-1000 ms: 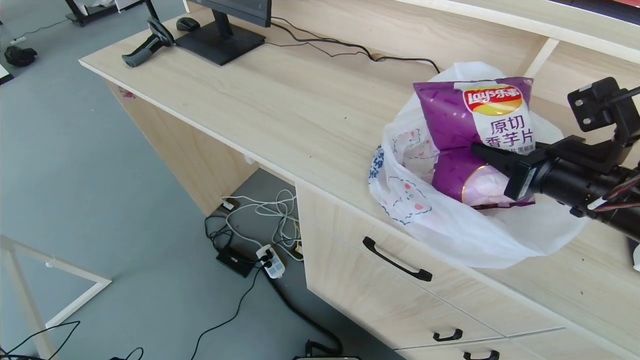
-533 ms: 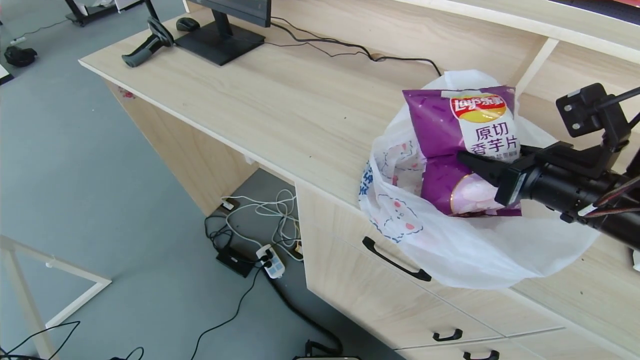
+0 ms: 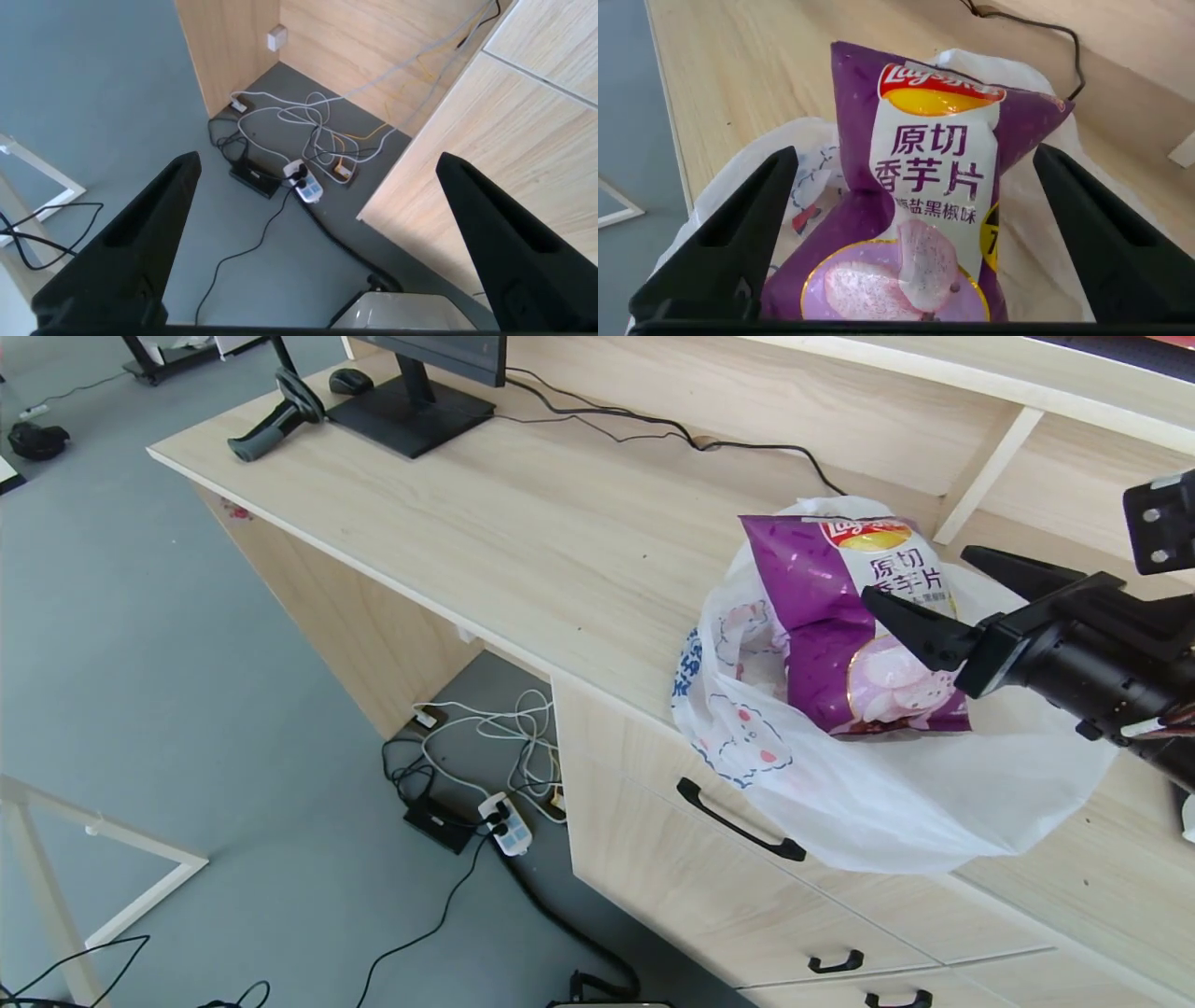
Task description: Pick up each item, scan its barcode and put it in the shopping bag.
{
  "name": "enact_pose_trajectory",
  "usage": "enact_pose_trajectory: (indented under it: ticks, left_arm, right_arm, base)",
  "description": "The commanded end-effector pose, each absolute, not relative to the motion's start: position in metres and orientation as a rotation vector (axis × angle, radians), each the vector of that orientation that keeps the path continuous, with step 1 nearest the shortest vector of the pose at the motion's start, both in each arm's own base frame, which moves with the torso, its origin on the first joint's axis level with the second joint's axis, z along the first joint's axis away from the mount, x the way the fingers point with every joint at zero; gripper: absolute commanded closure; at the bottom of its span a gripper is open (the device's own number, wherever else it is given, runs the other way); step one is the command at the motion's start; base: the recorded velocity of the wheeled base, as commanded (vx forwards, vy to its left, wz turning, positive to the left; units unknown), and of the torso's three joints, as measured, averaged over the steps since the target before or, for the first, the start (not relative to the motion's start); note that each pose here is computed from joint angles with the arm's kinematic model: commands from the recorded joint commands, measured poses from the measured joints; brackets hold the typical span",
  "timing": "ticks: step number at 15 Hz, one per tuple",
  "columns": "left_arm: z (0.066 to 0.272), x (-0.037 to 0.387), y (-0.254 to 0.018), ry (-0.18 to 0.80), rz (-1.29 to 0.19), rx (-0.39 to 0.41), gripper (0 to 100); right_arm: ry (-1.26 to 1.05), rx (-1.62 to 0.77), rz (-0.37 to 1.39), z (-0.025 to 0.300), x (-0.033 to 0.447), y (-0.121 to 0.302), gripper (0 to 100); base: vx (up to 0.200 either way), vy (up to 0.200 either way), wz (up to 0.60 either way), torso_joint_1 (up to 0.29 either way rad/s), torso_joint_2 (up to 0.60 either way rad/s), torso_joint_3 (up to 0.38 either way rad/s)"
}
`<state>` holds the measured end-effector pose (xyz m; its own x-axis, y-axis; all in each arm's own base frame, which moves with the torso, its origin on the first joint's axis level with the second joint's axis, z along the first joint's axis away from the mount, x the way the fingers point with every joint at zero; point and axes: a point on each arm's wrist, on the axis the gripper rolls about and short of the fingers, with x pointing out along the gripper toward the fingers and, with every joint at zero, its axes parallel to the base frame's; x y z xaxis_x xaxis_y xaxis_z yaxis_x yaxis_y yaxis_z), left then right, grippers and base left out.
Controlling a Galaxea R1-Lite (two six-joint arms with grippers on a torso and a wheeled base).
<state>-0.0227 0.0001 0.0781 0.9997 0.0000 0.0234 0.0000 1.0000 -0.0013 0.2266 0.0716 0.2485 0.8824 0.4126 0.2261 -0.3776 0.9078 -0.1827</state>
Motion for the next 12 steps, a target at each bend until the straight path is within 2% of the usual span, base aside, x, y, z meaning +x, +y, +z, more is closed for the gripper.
enact_pose_trajectory:
  ticks: [1, 4, 12]
  left_arm:
    - [0.078, -0.023, 0.000, -0.025, 0.002, -0.002, 0]
    - [0.078, -0.023, 0.000, -0.025, -0.002, 0.002, 0]
    - [0.078, -0.023, 0.000, -0.025, 0.002, 0.000, 0]
  right_arm:
    - [-0.307, -0.127, 0.416, 0.257, 0.208, 0.066, 0]
    - [-0.278, -0.092, 0.431, 0.248, 0.201, 0.064, 0]
    - [-0.272, -0.076, 0.432, 0.246, 0.195, 0.059, 0]
  base:
    - [0.000, 0.000, 0.00, 0.000, 0.00, 0.000]
    - [0.000, 0.000, 0.00, 0.000, 0.00, 0.000]
    - [0.000, 0.000, -0.60, -0.001, 0.00, 0.001]
